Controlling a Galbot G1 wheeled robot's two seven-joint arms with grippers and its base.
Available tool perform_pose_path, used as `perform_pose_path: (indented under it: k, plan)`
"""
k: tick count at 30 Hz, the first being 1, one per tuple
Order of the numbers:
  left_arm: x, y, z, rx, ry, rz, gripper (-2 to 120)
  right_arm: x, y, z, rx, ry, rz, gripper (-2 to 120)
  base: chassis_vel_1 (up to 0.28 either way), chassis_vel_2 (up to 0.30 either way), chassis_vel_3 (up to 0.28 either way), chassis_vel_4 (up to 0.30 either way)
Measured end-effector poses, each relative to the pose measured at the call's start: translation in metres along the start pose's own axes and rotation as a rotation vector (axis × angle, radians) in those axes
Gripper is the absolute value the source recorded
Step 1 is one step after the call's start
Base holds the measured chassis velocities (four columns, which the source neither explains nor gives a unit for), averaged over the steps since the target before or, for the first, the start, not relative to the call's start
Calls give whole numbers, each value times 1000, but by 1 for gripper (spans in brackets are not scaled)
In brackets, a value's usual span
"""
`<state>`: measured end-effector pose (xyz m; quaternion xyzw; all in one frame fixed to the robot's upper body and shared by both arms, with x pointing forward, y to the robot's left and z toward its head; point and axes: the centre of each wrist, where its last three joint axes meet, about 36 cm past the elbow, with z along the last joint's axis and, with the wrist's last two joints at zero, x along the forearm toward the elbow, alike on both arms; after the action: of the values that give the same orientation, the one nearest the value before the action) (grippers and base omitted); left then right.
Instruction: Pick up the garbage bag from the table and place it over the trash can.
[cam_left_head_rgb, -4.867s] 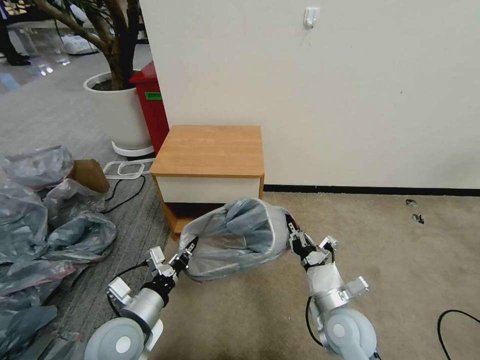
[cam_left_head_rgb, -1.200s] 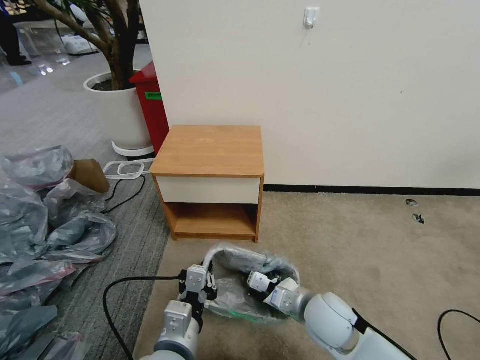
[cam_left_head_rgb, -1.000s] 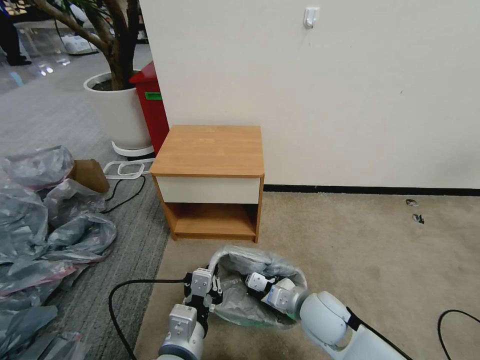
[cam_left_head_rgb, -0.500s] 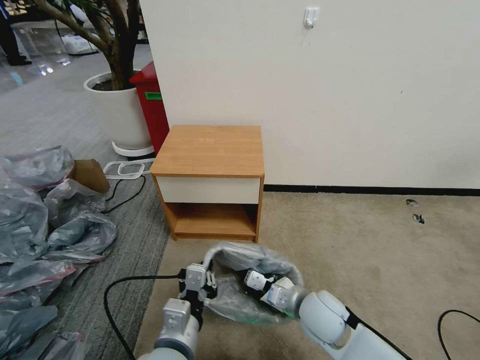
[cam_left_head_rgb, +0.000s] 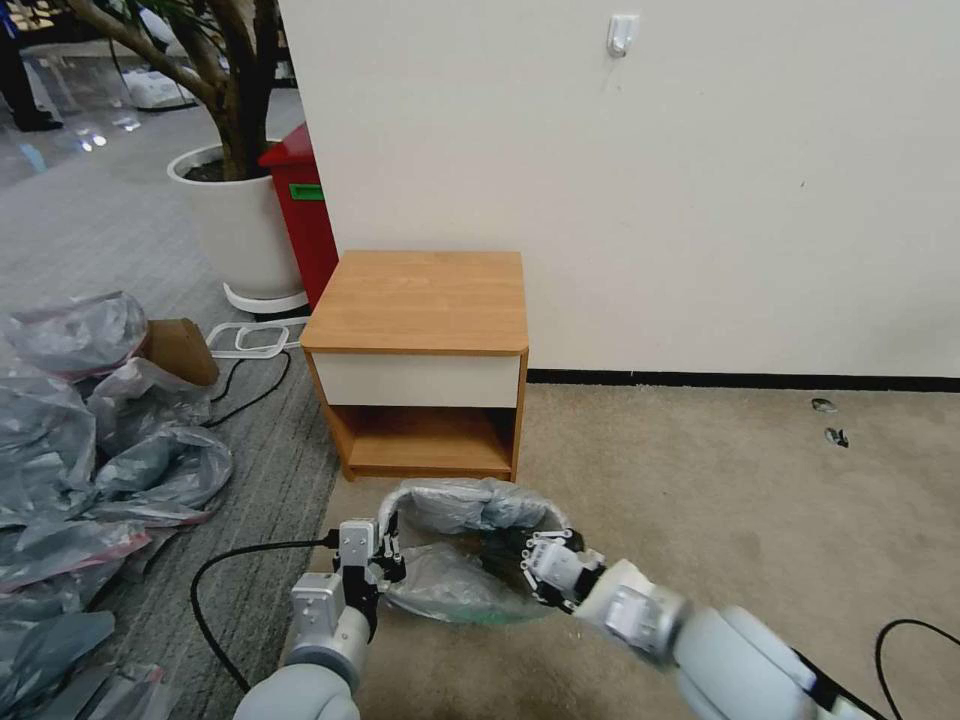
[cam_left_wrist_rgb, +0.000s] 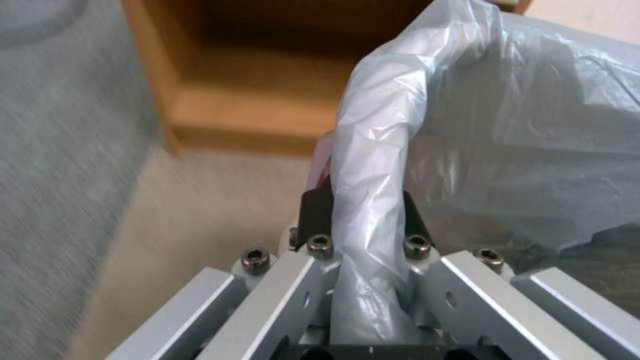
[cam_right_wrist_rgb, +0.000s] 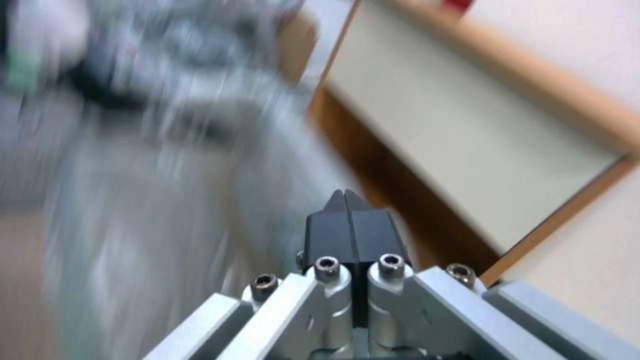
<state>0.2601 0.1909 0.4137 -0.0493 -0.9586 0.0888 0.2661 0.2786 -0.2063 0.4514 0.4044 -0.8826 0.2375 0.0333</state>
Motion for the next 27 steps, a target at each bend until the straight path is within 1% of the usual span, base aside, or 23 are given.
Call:
perform_pose_path:
  k: [1,2,3,5,6,7,8,9,12,13,14,15,16,17,19,21,22,23,24,26,27]
  plan:
    - [-1,1,-1,32,20,16,3,1,0,-3,-19,-22,31,0,0,0,0,0]
    - [-2,3,-2,78,53,43,3,1,0,-5,-59,-60,84,6,0,0,0,0]
    - [-2,3,-2,78,53,43,3,1,0,-5,-59,-60,84,6,0,0,0,0]
    - [-3,7,-5,135,104,80,3,-3,4,-8,-154,-120,184,15,0,0,0,0]
    - [-3,7,-5,142,112,85,3,-4,6,-7,-175,-130,204,19,0,0,0,0]
    - [-4,11,-6,154,131,95,3,-7,10,-4,-223,-153,245,24,0,0,0,0]
    - [-4,11,-6,154,131,95,3,-7,10,-4,-223,-153,245,24,0,0,0,0]
    - [-6,14,-6,159,148,98,3,-10,15,1,-264,-169,279,28,0,0,0,0]
    - [-9,16,-5,161,159,98,3,-11,19,6,-287,-177,299,32,0,0,0,0]
    - [-11,18,-4,165,169,97,3,-13,22,9,-304,-181,312,41,0,0,0,0]
    - [-11,18,-4,165,169,97,3,-13,22,9,-304,-181,312,41,0,0,0,0]
    - [-15,21,-1,174,193,96,3,-17,30,21,-350,-200,347,51,0,0,0,0]
    - [-17,23,0,179,205,97,3,-20,34,27,-370,-217,368,55,0,0,0,0]
    - [-17,23,0,179,205,97,3,-20,34,27,-370,-217,368,55,0,0,0,0]
    - [-21,25,4,181,228,97,3,-26,42,36,-413,-273,425,65,0,0,0,0]
    - [-24,27,7,179,241,97,3,-28,48,38,-451,-298,459,73,0,0,0,0]
    - [-24,27,7,179,241,97,3,-28,48,38,-451,-298,459,73,0,0,0,0]
    - [-25,28,9,175,246,98,3,-30,50,38,-467,-312,470,76,0,0,0,0]
    - [-28,29,12,168,249,97,3,-31,51,39,-471,-329,479,84,0,0,0,0]
    - [-29,29,15,166,247,94,3,-32,50,40,-468,-335,479,92,0,0,0,0]
    - [-29,29,15,166,247,94,3,-32,50,40,-468,-335,479,92,0,0,0,0]
